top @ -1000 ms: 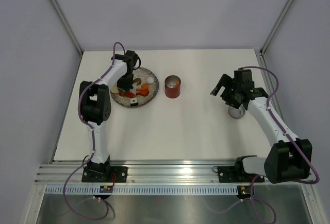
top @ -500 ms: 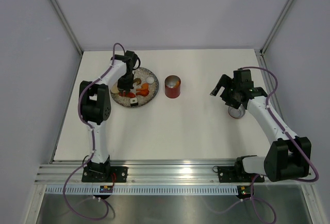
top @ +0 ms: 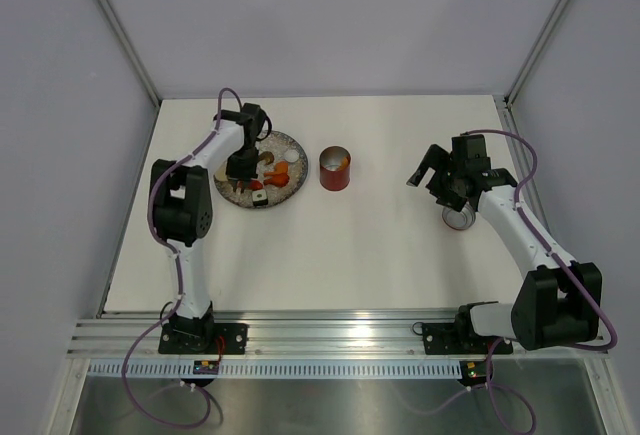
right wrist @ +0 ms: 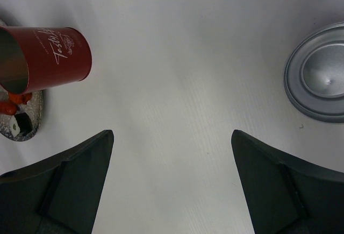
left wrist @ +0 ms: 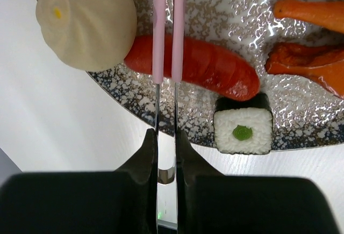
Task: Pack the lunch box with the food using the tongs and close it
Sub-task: Pick up the fake food from the plate.
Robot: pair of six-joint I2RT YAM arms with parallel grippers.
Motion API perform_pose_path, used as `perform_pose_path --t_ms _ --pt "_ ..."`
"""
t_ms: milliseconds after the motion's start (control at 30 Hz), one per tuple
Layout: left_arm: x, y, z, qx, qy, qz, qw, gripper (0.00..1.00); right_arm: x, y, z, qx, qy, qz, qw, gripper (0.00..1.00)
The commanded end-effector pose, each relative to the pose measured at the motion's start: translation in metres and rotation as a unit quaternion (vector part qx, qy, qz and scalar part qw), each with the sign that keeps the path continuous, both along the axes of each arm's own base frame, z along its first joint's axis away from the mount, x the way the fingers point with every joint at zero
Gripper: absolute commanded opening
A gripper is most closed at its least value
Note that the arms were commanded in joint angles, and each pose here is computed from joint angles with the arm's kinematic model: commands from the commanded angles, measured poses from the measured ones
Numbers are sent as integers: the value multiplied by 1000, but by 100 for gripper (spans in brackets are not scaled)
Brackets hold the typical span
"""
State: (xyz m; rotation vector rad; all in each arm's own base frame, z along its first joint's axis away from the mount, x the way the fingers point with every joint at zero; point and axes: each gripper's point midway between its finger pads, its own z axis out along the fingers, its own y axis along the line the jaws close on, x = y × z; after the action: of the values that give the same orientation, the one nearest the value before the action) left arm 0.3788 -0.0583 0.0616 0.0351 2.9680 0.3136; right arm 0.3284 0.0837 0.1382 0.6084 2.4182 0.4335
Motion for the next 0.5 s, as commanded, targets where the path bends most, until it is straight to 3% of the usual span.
perform_pose_path --t_ms 0,467 --pt "-2 -2 25 -11 -26 -2 1000 0 8 7 10 15 -20 7 1000 99" --pt "-4 -19 14 -37 0 -23 999 0 5 6 9 16 -19 6 1000 99"
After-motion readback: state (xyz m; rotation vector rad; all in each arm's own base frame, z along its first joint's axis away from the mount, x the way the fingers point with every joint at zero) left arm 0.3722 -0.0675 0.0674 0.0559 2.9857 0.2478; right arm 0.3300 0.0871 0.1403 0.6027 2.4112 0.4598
